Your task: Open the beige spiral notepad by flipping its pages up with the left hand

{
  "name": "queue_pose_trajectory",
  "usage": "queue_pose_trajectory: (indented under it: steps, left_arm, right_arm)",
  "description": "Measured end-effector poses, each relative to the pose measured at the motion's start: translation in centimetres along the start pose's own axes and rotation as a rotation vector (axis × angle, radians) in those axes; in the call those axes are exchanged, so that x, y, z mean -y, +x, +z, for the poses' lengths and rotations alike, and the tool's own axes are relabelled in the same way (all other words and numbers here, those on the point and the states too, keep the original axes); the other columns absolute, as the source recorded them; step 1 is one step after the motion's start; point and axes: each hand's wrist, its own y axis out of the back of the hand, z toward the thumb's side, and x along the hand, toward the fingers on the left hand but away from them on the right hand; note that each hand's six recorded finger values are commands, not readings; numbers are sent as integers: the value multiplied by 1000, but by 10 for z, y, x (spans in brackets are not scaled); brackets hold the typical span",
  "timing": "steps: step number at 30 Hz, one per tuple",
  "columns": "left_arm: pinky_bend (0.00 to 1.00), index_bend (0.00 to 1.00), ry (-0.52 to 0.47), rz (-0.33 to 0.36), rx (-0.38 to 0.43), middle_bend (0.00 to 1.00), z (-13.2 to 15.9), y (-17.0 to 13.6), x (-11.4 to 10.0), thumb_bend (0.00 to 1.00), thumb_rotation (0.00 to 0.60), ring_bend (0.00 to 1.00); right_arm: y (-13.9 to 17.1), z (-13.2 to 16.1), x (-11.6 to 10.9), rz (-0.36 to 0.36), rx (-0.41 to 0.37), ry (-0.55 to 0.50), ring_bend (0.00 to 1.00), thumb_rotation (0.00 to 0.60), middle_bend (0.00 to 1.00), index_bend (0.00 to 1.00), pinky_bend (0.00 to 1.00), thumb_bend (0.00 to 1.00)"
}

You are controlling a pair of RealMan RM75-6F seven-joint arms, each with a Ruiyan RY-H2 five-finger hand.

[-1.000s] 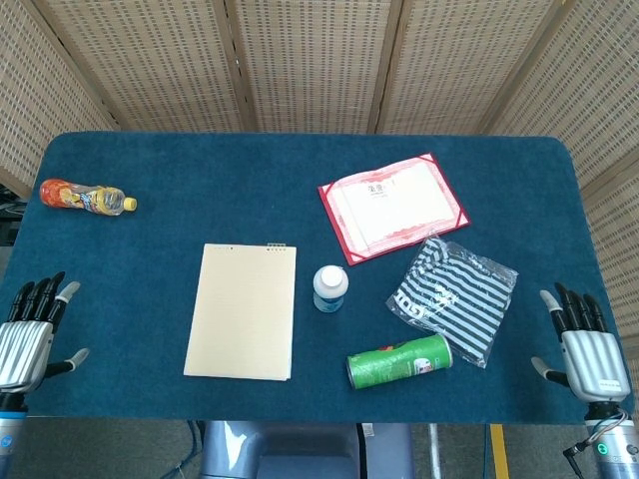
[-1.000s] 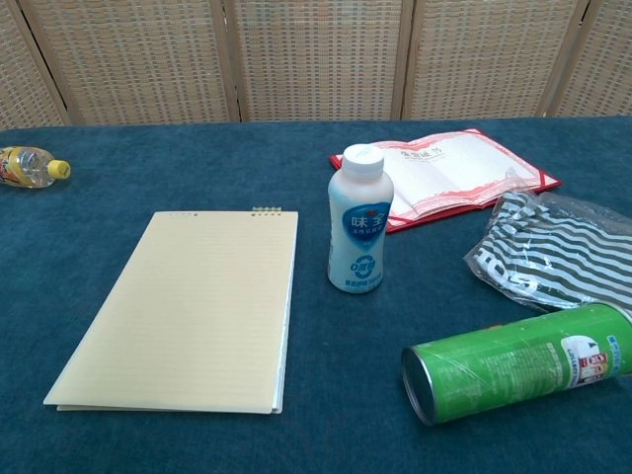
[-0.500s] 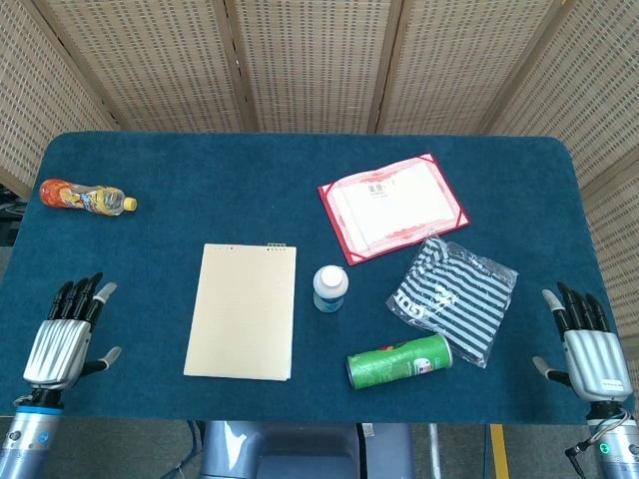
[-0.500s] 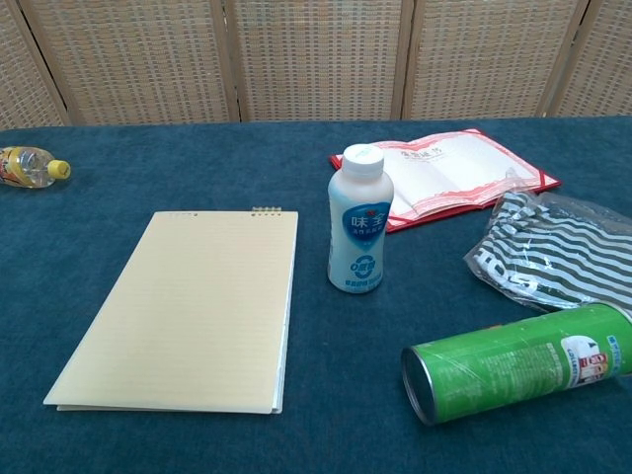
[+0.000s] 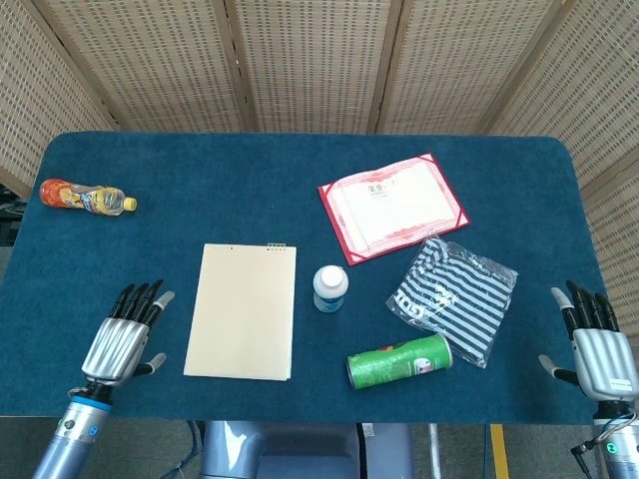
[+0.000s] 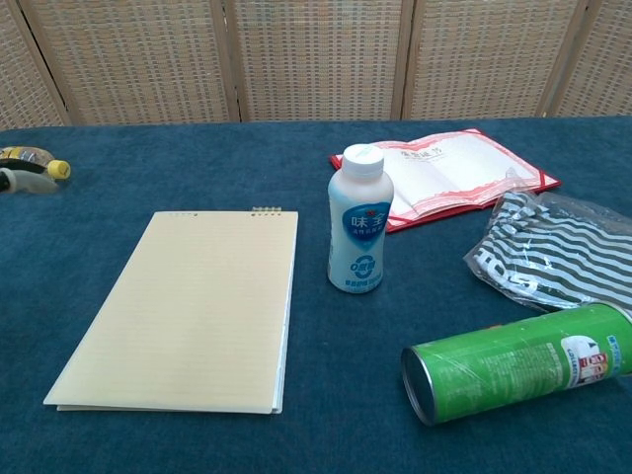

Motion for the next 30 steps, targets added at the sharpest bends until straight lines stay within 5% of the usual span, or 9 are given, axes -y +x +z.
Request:
queue_pose_trajectory:
  steps: [14, 30]
  left_arm:
    - [0, 68, 18, -90, 85, 0, 52, 11, 47, 217, 600, 0]
    - [0, 81, 17, -86, 107, 0, 75, 11, 78, 239, 600, 0]
  right_arm:
    - [-1, -7, -4, -8, 18, -19, 0, 600, 0, 27, 0, 208]
    - [-1, -10, -7, -11, 24, -40, 0, 600, 0, 27, 0, 208]
